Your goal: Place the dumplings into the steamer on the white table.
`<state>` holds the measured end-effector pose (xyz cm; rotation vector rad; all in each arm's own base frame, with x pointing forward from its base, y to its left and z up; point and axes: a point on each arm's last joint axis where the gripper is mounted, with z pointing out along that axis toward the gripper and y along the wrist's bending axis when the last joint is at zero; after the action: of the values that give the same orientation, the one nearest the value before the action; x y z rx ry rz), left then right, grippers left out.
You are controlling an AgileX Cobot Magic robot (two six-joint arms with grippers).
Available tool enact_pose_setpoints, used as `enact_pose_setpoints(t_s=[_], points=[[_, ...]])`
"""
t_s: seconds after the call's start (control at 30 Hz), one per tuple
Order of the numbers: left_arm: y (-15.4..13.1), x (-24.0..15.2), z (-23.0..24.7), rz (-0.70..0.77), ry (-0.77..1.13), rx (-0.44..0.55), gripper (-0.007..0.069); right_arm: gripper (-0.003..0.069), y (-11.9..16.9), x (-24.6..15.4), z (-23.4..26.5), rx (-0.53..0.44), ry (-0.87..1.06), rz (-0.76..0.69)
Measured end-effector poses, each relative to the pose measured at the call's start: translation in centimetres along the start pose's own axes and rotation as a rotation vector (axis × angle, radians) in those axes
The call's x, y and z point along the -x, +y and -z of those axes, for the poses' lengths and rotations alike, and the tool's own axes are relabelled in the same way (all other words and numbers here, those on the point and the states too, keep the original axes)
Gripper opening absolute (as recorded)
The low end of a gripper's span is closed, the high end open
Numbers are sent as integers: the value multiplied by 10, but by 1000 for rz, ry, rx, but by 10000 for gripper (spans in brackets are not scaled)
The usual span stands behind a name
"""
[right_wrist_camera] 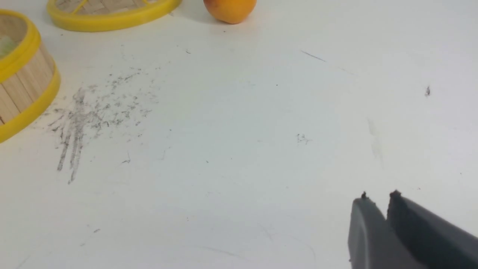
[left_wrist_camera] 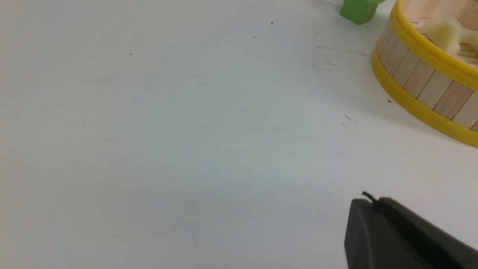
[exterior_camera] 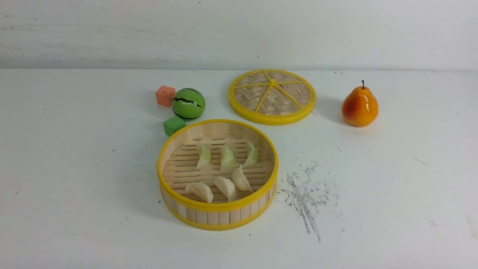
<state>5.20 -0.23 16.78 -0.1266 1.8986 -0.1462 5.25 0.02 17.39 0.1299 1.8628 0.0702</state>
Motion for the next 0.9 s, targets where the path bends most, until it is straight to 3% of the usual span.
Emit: enact_pose_setpoints(t_s=[0.9], points=[[0,0,0,0,1,0,-13,94,0,0,0,0,0,0]])
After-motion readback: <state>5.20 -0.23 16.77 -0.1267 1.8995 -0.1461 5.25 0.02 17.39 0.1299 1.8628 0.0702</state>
